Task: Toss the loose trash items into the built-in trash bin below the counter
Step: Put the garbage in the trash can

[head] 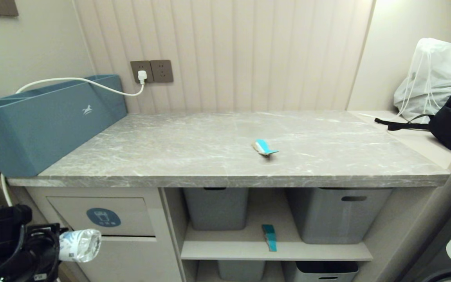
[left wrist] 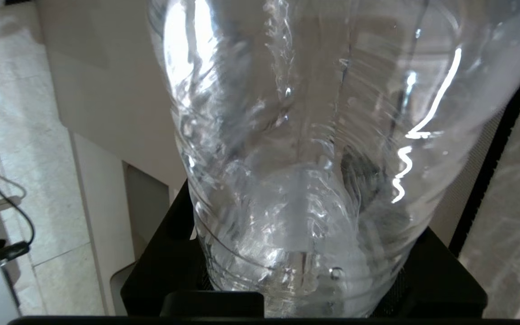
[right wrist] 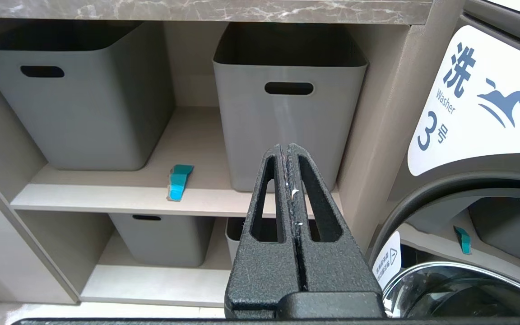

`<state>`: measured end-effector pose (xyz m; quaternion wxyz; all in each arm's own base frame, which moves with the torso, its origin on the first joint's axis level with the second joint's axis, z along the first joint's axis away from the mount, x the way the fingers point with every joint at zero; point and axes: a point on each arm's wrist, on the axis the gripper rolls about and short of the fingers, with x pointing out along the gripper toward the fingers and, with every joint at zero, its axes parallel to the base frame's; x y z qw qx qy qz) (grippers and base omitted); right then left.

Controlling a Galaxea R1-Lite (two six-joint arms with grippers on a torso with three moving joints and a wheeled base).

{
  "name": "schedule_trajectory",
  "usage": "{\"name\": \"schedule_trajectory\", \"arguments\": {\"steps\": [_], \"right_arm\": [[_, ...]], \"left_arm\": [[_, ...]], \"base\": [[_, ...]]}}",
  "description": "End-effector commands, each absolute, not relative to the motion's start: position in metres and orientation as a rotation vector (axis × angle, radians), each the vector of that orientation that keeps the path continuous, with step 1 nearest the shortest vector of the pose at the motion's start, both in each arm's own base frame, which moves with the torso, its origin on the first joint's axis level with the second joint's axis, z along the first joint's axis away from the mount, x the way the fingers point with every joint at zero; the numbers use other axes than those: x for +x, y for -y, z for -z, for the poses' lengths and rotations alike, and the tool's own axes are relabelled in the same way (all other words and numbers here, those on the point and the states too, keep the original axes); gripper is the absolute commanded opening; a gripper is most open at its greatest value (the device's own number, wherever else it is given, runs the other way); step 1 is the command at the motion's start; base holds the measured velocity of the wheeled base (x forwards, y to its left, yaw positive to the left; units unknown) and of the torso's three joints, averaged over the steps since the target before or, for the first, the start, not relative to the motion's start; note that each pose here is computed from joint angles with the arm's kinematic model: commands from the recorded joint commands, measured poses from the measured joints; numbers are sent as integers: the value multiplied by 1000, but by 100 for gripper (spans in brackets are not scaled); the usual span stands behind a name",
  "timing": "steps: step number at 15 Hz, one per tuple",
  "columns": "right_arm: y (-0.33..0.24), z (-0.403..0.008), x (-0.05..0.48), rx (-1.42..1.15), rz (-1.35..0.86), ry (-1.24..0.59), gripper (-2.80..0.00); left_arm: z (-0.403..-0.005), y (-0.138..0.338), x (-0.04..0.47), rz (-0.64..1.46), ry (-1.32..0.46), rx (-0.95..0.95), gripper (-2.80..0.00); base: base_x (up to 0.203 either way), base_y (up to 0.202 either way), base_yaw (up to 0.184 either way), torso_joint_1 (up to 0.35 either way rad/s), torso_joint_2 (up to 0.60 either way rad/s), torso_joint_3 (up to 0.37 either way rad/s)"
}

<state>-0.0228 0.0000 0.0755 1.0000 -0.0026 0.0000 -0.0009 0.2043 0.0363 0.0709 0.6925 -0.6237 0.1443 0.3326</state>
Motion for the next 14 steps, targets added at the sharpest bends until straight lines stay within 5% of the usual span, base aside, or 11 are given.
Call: {"name": "schedule_trajectory", "arguments": {"steps": [1, 7, 14], "right_arm": [[0, -75, -23, -5, 2, 0, -280], [0, -75, -23, -6, 2, 0, -280], [0, -75, -23, -5, 2, 0, -280]], "left_arm": [[-54, -37, 214, -773, -363, -1392, -280], [-30, -37, 212, -782, -479, -1387, -280], [-56, -53, 176, -943, -275, -1423, -280]], "base": [[0, 0, 0, 0, 0, 0], [0, 0, 0, 0, 0, 0], [0, 0, 0, 0, 0, 0]]}}
